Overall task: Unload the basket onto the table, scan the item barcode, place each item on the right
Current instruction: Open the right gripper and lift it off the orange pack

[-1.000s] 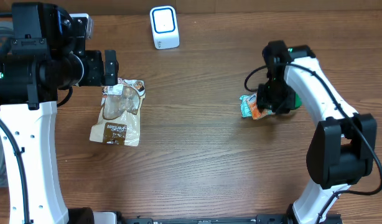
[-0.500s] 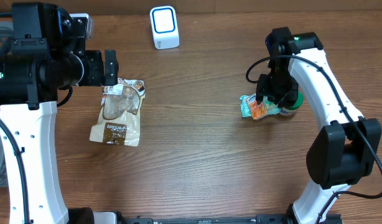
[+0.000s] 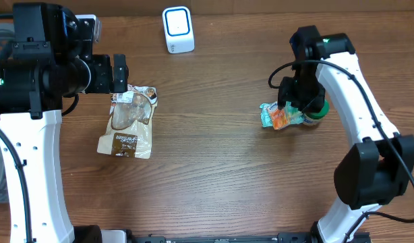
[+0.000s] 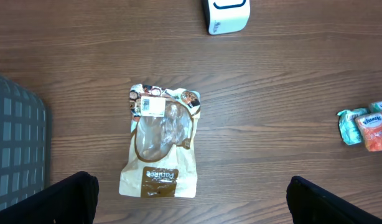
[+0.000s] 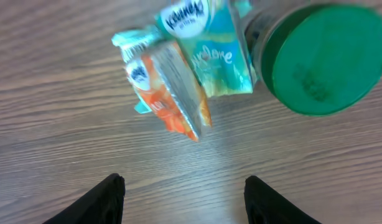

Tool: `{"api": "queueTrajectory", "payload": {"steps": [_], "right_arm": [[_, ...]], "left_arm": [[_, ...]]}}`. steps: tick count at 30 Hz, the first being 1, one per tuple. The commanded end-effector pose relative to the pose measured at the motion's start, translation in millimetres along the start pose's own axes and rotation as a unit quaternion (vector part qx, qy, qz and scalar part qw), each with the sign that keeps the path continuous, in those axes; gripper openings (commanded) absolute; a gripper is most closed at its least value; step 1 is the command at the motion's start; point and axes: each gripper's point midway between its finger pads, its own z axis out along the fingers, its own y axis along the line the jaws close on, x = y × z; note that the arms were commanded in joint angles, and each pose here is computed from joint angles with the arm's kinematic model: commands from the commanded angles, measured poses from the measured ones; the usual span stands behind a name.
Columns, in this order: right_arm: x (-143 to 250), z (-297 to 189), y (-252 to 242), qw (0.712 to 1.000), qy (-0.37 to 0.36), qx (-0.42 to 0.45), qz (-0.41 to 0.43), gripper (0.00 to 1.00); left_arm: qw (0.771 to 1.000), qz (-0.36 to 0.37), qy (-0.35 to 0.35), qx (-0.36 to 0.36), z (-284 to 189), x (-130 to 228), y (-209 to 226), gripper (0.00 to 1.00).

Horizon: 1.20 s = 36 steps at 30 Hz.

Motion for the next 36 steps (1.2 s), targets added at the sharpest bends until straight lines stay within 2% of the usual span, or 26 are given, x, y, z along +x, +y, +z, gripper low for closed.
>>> {"api": "queueTrajectory", "payload": {"steps": [1,6,8,12,16,36], "right_arm": [[-3.3,-32.1,9.7,0.999,-0.047,-0.020,-0.017,0.59],[0.7,-32.3,13.7,0.999,-0.043,-0.019,-0.024,0.61],[0.5,-32.3,13.9,0.999,-0.044,-0.019,-0.024,0.64],[-0.9,-32.6,21.3,0.998,-0.045,-0.039,-0.026,0.87],[-4.6,-33.4,28.7,0.997,-0.051,-0.059,-0.027,0.99],[-6.7,-36.9,57.2,0.990,-0.057,-0.118,-0.047,1.00]], "left_arm": [[1.000,-0.002,-0.009,-0.002,-4.7,-2.9,1.1,1.00],[1.000,-0.002,-0.009,-0.002,-4.7,-2.8,1.1,0.99],[1.000,-0.002,-0.009,-0.002,-4.7,-2.8,1.1,0.99],[1.000,-0.002,-0.009,-0.002,-4.7,-2.8,1.1,1.00],[1.000,-0.002,-0.009,-0.002,-4.7,-2.9,1.1,1.00],[1.000,-0.002,-0.009,-0.002,-4.7,-2.8,1.1,1.00]]}}
